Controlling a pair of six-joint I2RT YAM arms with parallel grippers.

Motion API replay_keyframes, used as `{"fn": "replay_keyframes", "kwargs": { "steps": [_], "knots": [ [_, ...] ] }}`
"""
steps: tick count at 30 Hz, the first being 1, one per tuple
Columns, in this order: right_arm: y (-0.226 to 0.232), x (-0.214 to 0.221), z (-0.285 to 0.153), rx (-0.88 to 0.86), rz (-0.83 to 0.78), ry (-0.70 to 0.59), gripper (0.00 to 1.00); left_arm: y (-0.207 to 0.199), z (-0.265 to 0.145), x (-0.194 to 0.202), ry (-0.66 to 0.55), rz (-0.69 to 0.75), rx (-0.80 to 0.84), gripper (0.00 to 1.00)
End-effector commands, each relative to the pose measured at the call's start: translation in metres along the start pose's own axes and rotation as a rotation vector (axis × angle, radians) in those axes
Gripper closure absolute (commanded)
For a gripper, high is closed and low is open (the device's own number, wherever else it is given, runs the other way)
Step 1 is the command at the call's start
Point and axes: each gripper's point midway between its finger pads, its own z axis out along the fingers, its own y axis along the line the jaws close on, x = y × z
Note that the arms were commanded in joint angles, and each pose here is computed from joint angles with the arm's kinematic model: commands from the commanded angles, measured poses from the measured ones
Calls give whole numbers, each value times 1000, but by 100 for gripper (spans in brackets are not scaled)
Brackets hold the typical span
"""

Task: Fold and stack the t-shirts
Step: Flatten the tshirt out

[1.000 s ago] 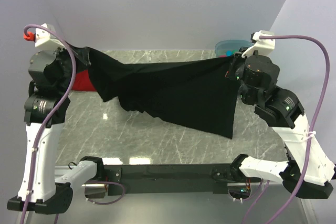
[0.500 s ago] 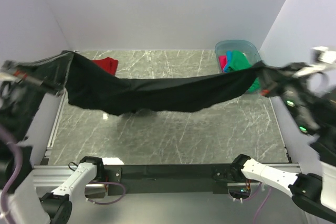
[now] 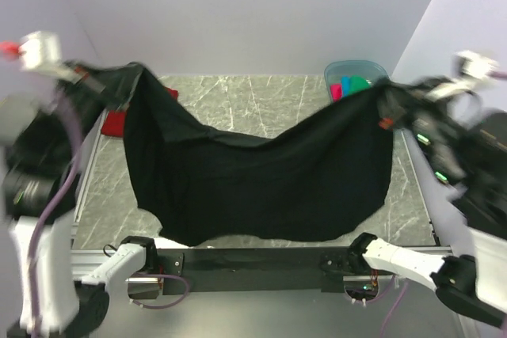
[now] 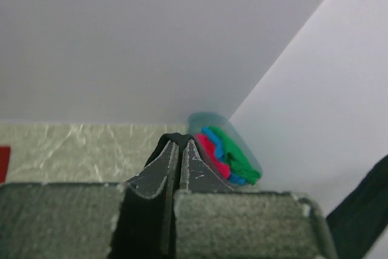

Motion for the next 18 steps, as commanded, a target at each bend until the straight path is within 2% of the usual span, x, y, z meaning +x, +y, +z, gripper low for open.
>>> {"fn": "replay_keyframes", "kwargs": {
  "steps": [1, 4, 6, 8, 9, 10, 11, 12, 13, 14, 18],
  "knots": [
    [13, 33, 58, 29, -73, 72, 100, 52, 65, 35, 78, -43, -106, 99],
    [12, 56, 94, 38, -90, 128, 100, 84, 102, 64, 154, -59, -165, 99],
    [3, 72, 122, 74, -106, 169, 100, 93, 120, 64, 161, -48, -182, 100],
    [3, 82, 148, 56, -113, 197, 100, 115, 146, 85, 230, -56, -224, 99],
    [-4, 83, 157, 69, -113, 196, 100, 109, 154, 71, 208, -39, -207, 99],
    [-4, 71, 164, 65, -112, 169, 100, 120, 170, 82, 239, -42, -221, 99],
    [-2, 82, 182, 45, -118, 199, 100, 123, 177, 79, 235, -37, -226, 99],
    [-9, 78, 191, 60, -118, 190, 100, 113, 182, 60, 200, -14, -202, 100],
    [-7, 60, 196, 53, -115, 146, 100, 118, 193, 63, 208, -7, -199, 99],
    [-9, 68, 211, 48, -118, 163, 100, 114, 196, 56, 191, 6, -182, 99],
    [-5, 38, 231, 4, -115, 88, 100, 81, 198, 0, 35, 79, -72, 99]
  ]
}}
